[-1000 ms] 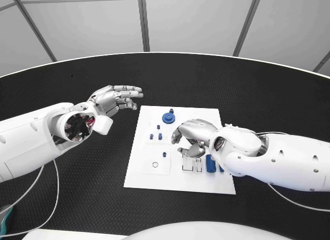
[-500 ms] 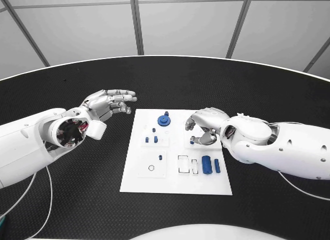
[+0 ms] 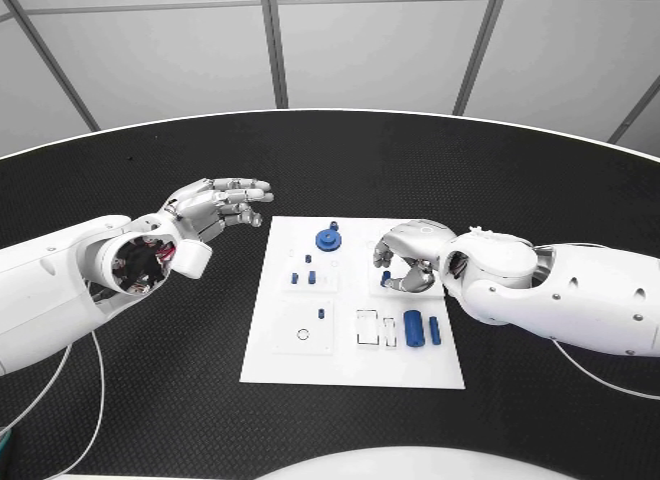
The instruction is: Assemble the parts on the task board
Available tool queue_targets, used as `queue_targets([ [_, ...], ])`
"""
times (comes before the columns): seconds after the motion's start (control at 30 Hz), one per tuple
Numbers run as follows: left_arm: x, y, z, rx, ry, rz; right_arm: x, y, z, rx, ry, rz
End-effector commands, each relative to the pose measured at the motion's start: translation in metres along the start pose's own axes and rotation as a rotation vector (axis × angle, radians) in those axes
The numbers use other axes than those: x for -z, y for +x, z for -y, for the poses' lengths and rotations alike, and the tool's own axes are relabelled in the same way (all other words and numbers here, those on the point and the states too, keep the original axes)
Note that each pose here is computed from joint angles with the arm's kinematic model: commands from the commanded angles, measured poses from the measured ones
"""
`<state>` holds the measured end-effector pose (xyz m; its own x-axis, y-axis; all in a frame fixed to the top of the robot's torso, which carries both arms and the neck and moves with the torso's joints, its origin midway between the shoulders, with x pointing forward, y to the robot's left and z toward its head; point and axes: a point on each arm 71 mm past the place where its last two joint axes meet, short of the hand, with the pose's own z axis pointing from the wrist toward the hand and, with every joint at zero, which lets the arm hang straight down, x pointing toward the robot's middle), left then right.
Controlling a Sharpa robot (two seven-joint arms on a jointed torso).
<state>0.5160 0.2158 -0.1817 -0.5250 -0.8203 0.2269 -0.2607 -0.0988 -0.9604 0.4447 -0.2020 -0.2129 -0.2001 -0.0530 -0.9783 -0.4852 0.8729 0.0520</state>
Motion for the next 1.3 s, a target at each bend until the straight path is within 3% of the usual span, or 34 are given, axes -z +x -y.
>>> queue_targets([
  [0.03, 0.0002, -0.0002, 0.0, 0.0, 0.0, 0.0, -0.0005, 0.0012, 0.0018, 0.003, 0.007, -0.008],
  [0.33, 0.0006, -0.0004, 0.0, 0.0, 0.0, 0.002, -0.0017, 0.0079, 0.0015, 0.006, 0.009, -0.039],
  [0.83, 0.0006, -0.0007, 0.0, 0.0, -0.001, 0.003, -0.004, 0.0105, -0.0018, 0.002, -0.002, -0.038],
  [1.3, 0.0011, -0.0011, 0.0, -0.001, -0.002, 0.006, -0.0036, 0.0065, -0.0034, -0.014, -0.002, 0.015],
])
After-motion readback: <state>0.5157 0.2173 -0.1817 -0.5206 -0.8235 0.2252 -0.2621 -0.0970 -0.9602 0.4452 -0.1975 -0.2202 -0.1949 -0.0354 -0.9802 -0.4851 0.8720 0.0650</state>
